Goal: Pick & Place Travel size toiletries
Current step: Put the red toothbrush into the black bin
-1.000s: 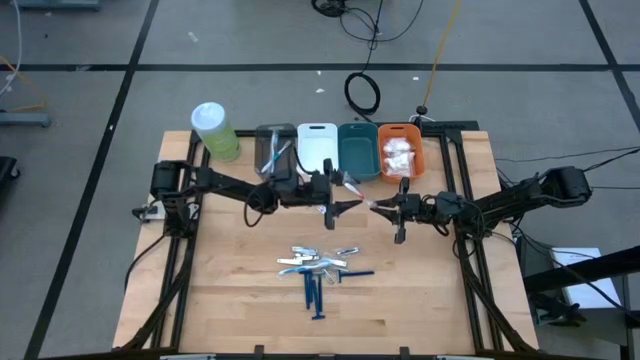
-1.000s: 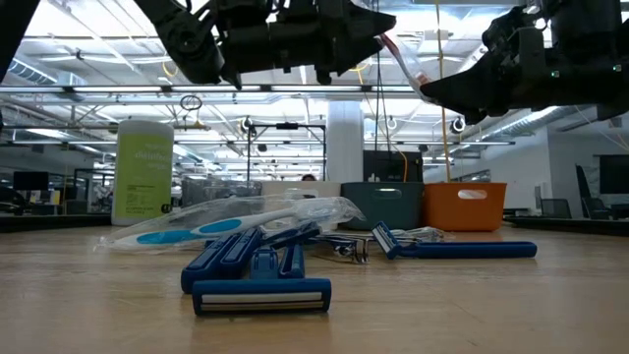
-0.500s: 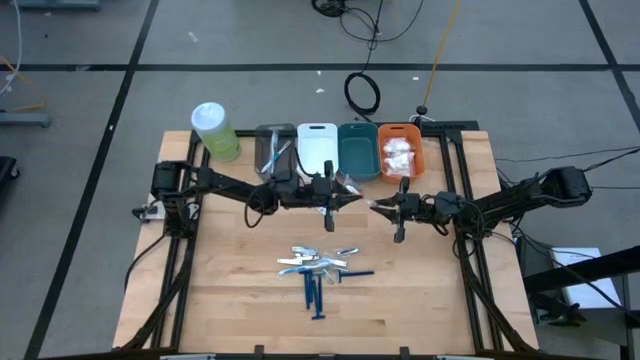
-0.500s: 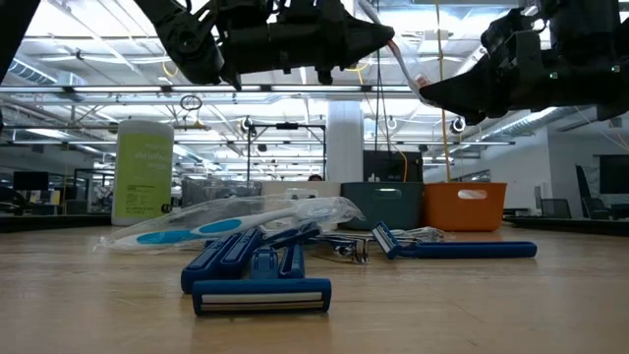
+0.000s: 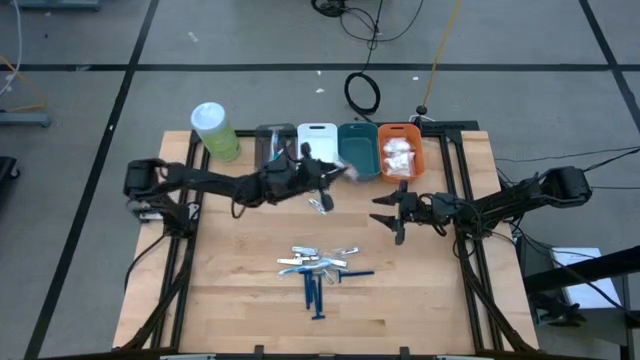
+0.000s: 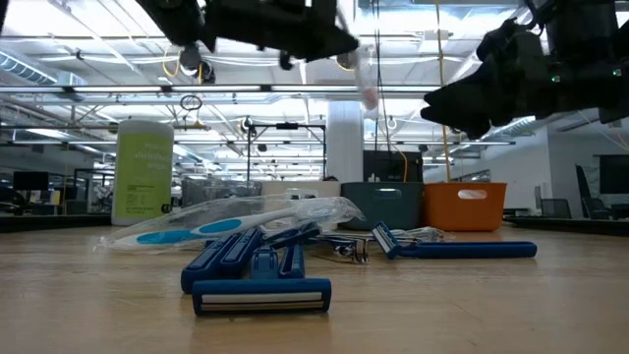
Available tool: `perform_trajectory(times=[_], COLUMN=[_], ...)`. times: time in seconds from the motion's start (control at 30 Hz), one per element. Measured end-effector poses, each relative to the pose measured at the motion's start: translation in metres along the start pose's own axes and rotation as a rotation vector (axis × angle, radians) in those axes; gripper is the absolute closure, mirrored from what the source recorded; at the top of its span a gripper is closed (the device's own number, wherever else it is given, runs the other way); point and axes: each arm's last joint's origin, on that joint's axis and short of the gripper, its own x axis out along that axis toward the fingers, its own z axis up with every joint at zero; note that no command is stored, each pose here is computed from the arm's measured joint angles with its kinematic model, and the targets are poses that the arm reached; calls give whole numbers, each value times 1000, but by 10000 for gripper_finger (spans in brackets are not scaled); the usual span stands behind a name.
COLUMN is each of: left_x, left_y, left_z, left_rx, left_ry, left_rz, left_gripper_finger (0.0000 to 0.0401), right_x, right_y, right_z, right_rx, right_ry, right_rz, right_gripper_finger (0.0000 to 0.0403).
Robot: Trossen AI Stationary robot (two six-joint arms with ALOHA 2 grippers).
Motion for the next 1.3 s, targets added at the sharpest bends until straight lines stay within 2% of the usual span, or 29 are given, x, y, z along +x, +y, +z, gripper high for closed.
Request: perform_trajectory(times=[0.13, 0.27, 0.37, 0.47, 0.53, 0.63, 0.8, 0.87, 1.03, 1.3], left_x=[-21, -43, -53, -58, -56, -51, -44, -45, -49, -60], left_y=[12, 28, 41, 60, 73, 93, 121, 130, 144, 145], left_z=[15, 21, 10, -6, -19, -41, -57, -62, -65, -72], left_rx=[24, 86, 142, 124, 40, -74, -232, -313, -410, -370], left_ry=[147, 311, 447, 565, 621, 729, 773, 784, 806, 941], left_rz=[146, 423, 624, 735, 734, 669, 626, 616, 626, 630], left_gripper_finger=[392, 388, 391, 391, 390, 387, 392, 381, 310, 174], right_x=[0, 0, 0, 0, 0, 0, 0, 0, 0, 0], right_y=[0, 0, 0, 0, 0, 0, 0, 0, 0, 0], right_z=[0, 0, 0, 0, 0, 1, 1, 0, 0, 0], right_rx=[-2, -4, -5, -4, -4, -3, -3, -4, -4, -5], right_ry=[0, 0, 2, -1, -3, -6, -6, -4, 1, 4], right_rz=[-3, -4, -5, -5, -5, -6, -6, -7, -7, -8], right_gripper_finger=[163, 156, 159, 167, 171, 176, 179, 179, 179, 180])
